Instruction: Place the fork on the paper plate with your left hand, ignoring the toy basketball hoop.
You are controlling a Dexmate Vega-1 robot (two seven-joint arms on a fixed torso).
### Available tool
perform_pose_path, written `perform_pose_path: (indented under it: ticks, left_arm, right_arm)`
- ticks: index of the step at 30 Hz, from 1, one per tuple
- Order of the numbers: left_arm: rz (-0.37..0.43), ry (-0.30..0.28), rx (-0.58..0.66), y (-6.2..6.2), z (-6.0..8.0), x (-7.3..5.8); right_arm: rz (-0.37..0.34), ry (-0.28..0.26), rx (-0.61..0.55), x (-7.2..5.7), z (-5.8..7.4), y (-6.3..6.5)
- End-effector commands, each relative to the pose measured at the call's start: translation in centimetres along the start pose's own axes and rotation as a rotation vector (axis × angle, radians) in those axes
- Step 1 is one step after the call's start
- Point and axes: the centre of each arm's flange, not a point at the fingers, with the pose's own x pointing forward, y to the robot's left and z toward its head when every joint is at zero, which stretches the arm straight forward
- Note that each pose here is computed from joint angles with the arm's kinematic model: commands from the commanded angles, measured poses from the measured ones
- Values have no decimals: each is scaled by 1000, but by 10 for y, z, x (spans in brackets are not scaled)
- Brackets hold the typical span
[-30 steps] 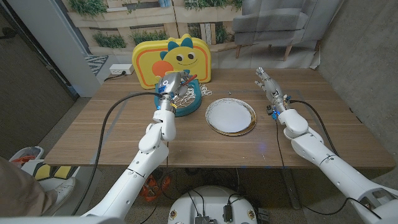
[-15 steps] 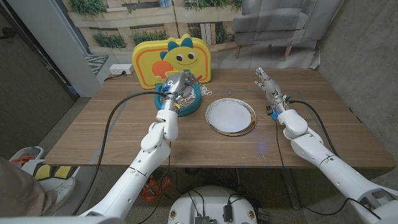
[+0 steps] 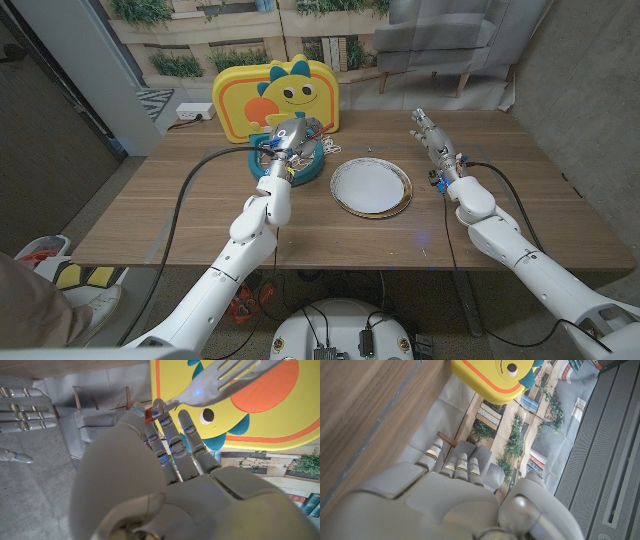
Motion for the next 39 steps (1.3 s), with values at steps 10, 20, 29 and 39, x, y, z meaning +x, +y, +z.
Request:
perform_pose_path:
  ticks: [10,20,29,39]
  left_arm:
    - [-17,-79,-21,-6,21,4]
    - [-41,-106,-22,-11,27,4]
    - [-50,-136,-24,-13,34,4]
    - [-67,-155,-28,-19,40,4]
  right_arm:
    - [-21,0,14,-6,-1,-6]
    - [-27,1,4,-10,-1,-8]
    - [-43,-4,1,-14,0,-12]
    - [-43,-2,-3,-18,0,-15]
